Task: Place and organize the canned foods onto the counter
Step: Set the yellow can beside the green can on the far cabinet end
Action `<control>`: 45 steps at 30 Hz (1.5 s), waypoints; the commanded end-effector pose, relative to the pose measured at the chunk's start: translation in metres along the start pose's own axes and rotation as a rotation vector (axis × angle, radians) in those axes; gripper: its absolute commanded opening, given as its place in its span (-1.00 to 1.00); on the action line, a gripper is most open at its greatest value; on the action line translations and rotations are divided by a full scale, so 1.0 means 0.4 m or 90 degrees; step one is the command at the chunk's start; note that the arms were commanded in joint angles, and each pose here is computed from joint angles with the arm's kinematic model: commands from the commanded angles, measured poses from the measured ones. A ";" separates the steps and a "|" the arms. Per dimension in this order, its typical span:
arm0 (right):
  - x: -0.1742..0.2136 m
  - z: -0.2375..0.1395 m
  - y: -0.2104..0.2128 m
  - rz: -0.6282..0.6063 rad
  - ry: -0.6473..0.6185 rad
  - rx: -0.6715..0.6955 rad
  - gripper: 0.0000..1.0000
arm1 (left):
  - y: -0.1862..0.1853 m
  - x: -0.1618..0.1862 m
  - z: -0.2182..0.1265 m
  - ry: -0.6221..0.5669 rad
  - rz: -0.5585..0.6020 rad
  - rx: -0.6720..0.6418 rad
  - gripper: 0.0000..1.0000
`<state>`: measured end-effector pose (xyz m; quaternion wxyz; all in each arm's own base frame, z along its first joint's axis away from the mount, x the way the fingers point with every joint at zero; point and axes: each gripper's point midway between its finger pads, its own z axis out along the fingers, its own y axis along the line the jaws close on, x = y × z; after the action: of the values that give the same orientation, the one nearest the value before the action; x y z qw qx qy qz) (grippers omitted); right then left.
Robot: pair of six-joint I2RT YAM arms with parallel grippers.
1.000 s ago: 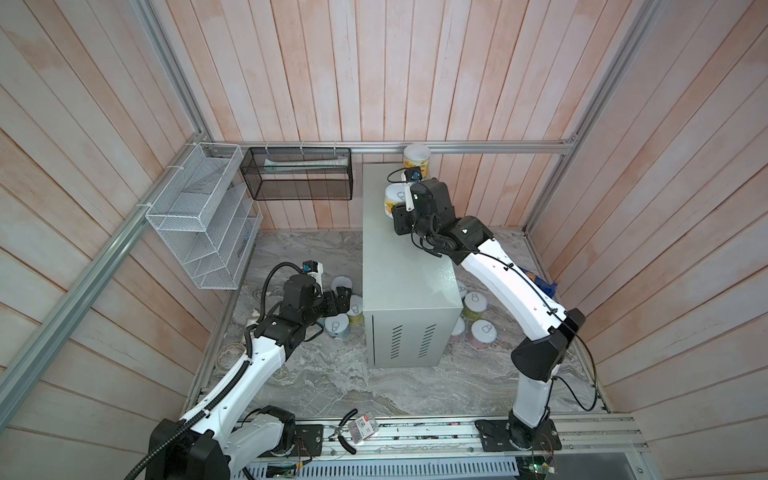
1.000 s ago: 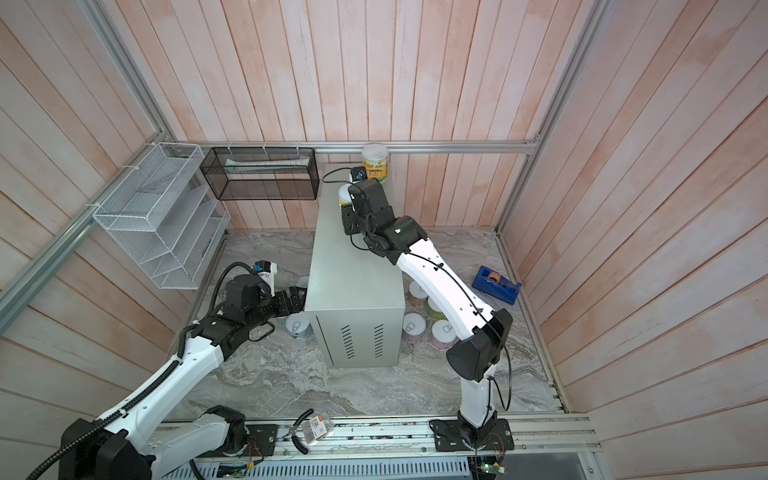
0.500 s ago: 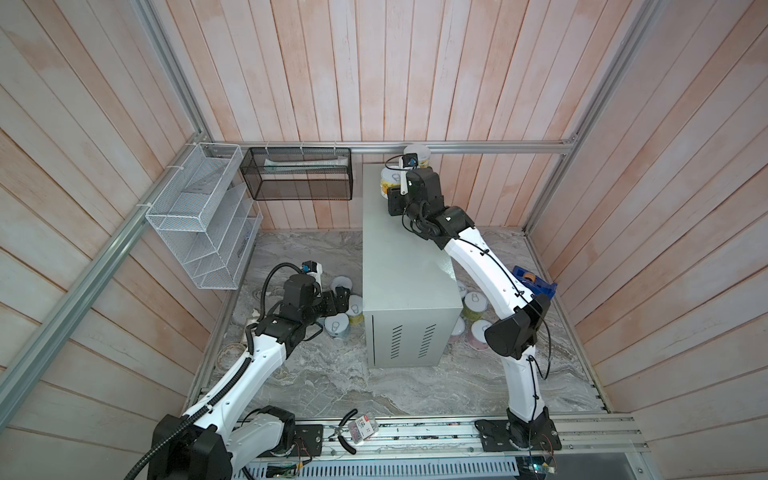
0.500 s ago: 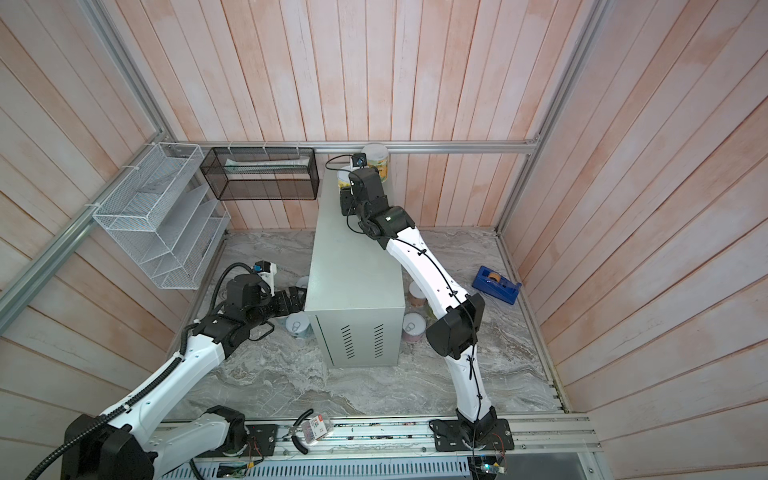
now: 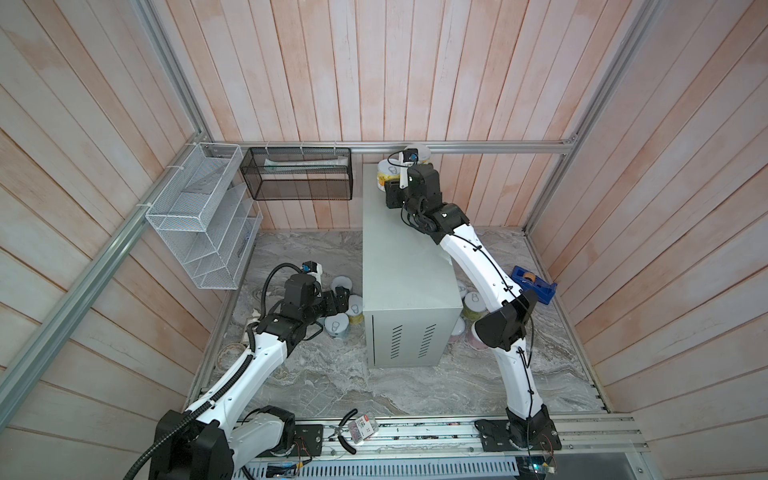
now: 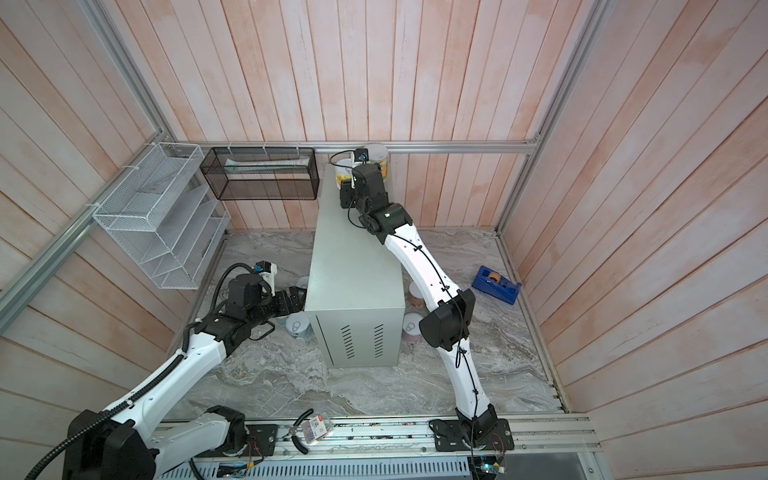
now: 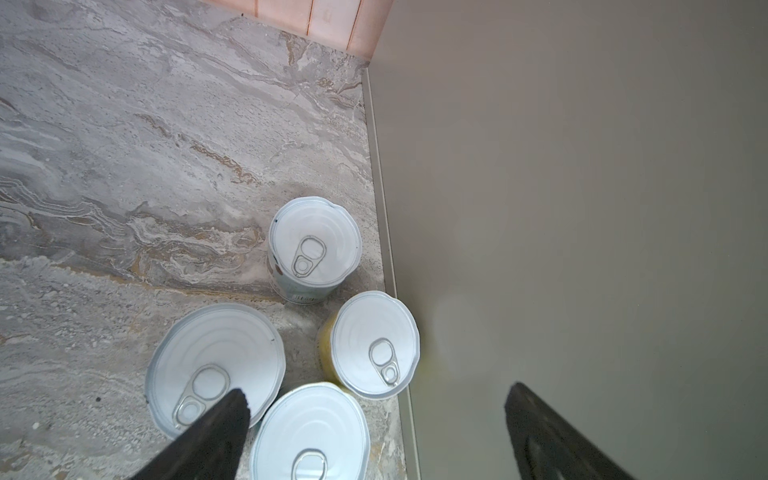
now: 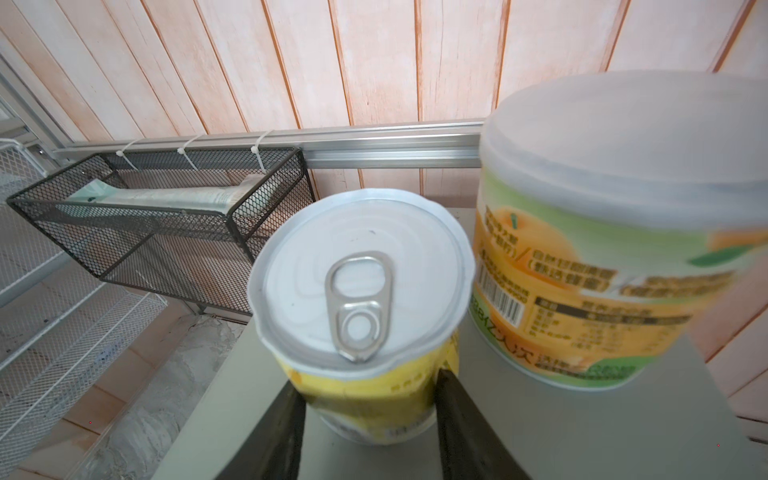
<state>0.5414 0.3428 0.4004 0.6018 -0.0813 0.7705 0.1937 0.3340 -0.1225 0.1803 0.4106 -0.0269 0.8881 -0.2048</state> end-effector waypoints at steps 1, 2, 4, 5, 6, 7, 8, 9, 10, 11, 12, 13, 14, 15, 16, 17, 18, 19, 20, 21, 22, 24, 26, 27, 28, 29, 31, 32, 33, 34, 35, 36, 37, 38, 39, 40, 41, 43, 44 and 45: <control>-0.010 0.022 -0.012 0.036 -0.013 -0.020 -0.12 | -0.003 -0.013 0.001 -0.009 -0.007 0.006 0.96; -0.011 0.025 -0.013 0.039 -0.013 -0.024 -0.13 | -0.003 -0.015 0.001 -0.011 -0.007 0.005 0.96; -0.010 0.029 -0.005 0.042 -0.013 -0.039 -0.13 | -0.003 -0.019 -0.001 -0.013 -0.006 0.003 0.96; -0.011 0.031 -0.003 0.044 -0.013 -0.045 -0.14 | -0.001 -0.019 -0.001 -0.013 -0.005 0.001 0.96; -0.007 0.033 0.001 0.044 -0.012 -0.050 -0.13 | -0.001 -0.020 -0.001 -0.014 -0.005 0.000 0.96; -0.008 0.035 0.002 0.045 -0.013 -0.052 -0.14 | 0.001 -0.020 0.000 -0.013 -0.006 -0.002 0.96; -0.006 0.037 0.006 0.044 -0.012 -0.057 -0.14 | 0.002 -0.019 0.001 -0.012 -0.006 -0.002 0.96; -0.005 0.039 0.005 0.044 -0.012 -0.058 -0.14 | 0.003 -0.017 0.003 -0.011 -0.007 -0.003 0.96; -0.002 0.041 0.006 0.046 -0.011 -0.058 -0.16 | 0.004 -0.014 0.004 -0.009 -0.006 -0.003 0.96; -0.001 0.043 0.007 0.048 -0.011 -0.060 -0.19 | 0.006 -0.013 0.005 -0.009 -0.008 -0.005 0.96; 0.002 0.046 0.008 0.050 -0.010 -0.062 -0.20 | 0.005 -0.012 0.006 -0.008 -0.008 -0.004 0.96; 0.002 0.047 0.007 0.054 -0.011 -0.060 -0.20 | 0.006 -0.010 0.007 -0.006 -0.008 -0.005 0.96; 0.004 0.050 0.004 0.056 -0.011 -0.058 -0.20 | 0.006 -0.009 0.008 -0.006 -0.008 -0.005 0.96; 0.004 0.053 0.003 0.061 -0.012 -0.059 -0.20 | 0.007 -0.010 0.009 -0.006 -0.008 -0.005 0.96; 0.007 0.057 0.003 0.064 -0.012 -0.062 -0.20 | 0.006 -0.010 0.009 -0.006 -0.008 -0.004 0.96; 0.007 0.060 0.003 0.069 -0.013 -0.065 -0.20 | 0.007 -0.009 0.009 -0.005 -0.008 -0.005 0.96; 0.006 0.062 0.002 0.075 -0.014 -0.064 -0.20 | 0.006 -0.009 0.011 -0.004 -0.008 -0.005 0.95; 0.005 0.064 -0.001 0.080 -0.016 -0.063 -0.20 | 0.007 -0.010 0.012 -0.004 -0.008 -0.005 0.96; 0.004 0.065 0.000 0.084 -0.018 -0.065 -0.21 | 0.005 -0.011 0.012 -0.003 -0.008 -0.005 0.95; 0.003 0.068 -0.004 0.090 -0.021 -0.060 -0.21 | 0.006 -0.009 0.013 -0.001 -0.009 -0.005 0.95; 0.004 0.070 -0.005 0.093 -0.023 -0.058 -0.22 | 0.006 -0.008 0.014 0.001 -0.008 -0.004 0.95; 0.003 0.074 -0.014 0.102 -0.025 -0.052 -0.22 | 0.007 -0.006 0.013 0.004 -0.005 -0.006 0.95; 0.008 0.079 -0.022 0.108 -0.024 -0.042 -0.25 | 0.009 -0.006 0.013 0.006 -0.003 -0.009 0.96; 0.008 0.080 -0.027 0.110 -0.025 -0.039 -0.26 | 0.011 -0.005 0.012 0.006 -0.001 -0.012 0.96; 0.008 0.082 -0.034 0.114 -0.026 -0.034 -0.26 | 0.013 -0.004 0.013 0.007 0.000 -0.015 0.96; 0.009 0.084 -0.039 0.119 -0.025 -0.029 -0.27 | 0.013 -0.003 0.012 0.008 0.001 -0.016 0.96; 0.004 0.082 -0.035 0.125 -0.025 -0.045 -0.30 | 0.013 -0.006 0.011 0.005 0.001 -0.016 0.96; -0.003 0.077 -0.028 0.128 -0.026 -0.055 -0.31 | 0.013 -0.007 0.010 0.004 0.002 -0.017 0.96; -0.014 0.068 -0.017 0.127 -0.029 -0.068 -0.32 | 0.014 -0.011 0.008 0.001 0.003 -0.019 0.96; -0.026 0.058 -0.005 0.123 -0.032 -0.081 -0.31 | 0.014 -0.016 0.004 -0.004 0.004 -0.021 0.96; -0.047 0.040 0.002 0.121 -0.039 -0.088 -0.31 | 0.015 -0.021 -0.001 -0.011 0.006 -0.025 0.96; -0.068 0.019 0.008 0.114 -0.046 -0.091 -0.29 | 0.016 -0.028 -0.005 -0.017 0.006 -0.027 0.97; -0.088 -0.002 0.013 0.108 -0.051 -0.094 -0.29 | 0.016 -0.033 -0.009 -0.022 0.007 -0.029 0.97; -0.107 -0.025 0.014 0.102 -0.055 -0.090 -0.26 | 0.016 -0.038 -0.012 -0.028 0.008 -0.031 0.97; -0.131 -0.056 0.016 0.097 -0.061 -0.090 -0.23 | 0.016 -0.042 -0.014 -0.032 0.009 -0.032 0.97; -0.149 -0.083 0.013 0.095 -0.065 -0.086 -0.21 | 0.017 -0.044 -0.014 -0.034 0.008 -0.034 0.98; -0.173 -0.118 0.017 0.088 -0.073 -0.085 -0.16 | 0.017 -0.045 -0.015 -0.035 0.009 -0.034 0.97; -0.208 -0.187 0.015 0.068 -0.089 -0.066 -0.07 | 0.017 -0.050 -0.017 -0.041 0.009 -0.035 0.98; -0.221 -0.223 0.010 0.056 -0.098 -0.053 0.00 | 0.015 -0.052 -0.019 -0.044 0.010 -0.034 0.98; -0.235 -0.265 0.005 0.047 -0.105 -0.045 0.08 | 0.013 -0.055 -0.022 -0.047 0.009 -0.031 0.99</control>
<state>0.5167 0.3222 0.4392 0.5961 -0.0586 0.7569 0.2615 0.3372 -0.1140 0.1775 0.4146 -0.0373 0.8905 -0.1837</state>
